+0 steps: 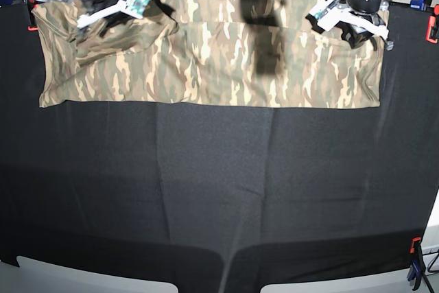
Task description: Layout the t-shirt on the table in an organized manner, then fold the t-shirt properly
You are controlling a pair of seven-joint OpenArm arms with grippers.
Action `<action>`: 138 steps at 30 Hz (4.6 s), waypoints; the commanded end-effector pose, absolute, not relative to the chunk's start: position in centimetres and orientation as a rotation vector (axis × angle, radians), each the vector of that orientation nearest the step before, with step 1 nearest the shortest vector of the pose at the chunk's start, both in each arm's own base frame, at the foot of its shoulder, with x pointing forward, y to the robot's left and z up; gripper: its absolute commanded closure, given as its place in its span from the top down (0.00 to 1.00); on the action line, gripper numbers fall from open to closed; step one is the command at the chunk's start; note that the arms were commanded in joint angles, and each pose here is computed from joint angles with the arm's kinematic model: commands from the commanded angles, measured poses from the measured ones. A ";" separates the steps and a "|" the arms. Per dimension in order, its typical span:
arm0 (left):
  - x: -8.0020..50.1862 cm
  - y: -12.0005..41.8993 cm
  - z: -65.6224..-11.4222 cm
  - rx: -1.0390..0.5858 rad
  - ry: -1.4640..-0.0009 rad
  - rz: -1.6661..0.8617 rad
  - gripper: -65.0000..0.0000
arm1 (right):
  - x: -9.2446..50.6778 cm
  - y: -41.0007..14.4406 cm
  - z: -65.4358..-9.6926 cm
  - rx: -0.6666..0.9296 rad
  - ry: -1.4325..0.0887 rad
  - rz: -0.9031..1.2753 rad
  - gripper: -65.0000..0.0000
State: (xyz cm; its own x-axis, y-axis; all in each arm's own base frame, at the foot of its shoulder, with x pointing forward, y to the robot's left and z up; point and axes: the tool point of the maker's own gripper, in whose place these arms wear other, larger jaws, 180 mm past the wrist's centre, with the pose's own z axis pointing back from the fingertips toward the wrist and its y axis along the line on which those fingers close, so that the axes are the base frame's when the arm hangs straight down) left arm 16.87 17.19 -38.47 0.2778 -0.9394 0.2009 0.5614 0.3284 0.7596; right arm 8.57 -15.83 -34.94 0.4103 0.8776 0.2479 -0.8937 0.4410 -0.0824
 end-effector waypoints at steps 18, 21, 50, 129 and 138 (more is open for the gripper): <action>17.4 17.2 -37.6 0.647 -0.754 -1.098 0.18 | 5.3 -14.5 -32.5 0.365 -0.185 1.233 0.35; 17.4 17.5 -37.6 0.655 -0.741 -1.091 0.34 | 5.2 -14.9 -32.7 0.345 -0.167 1.238 0.35; 23.5 17.3 -32.1 0.675 -1.088 -0.776 0.34 | 5.9 -15.6 -33.0 0.283 -0.176 1.252 0.35; 25.5 10.7 -35.0 0.237 -0.981 -0.543 0.34 | 11.2 -20.4 -39.4 -0.205 -0.244 1.831 0.28; 25.6 10.1 -35.0 0.222 -0.988 -0.530 0.34 | 12.7 -21.4 -39.7 -0.303 -0.277 1.785 0.28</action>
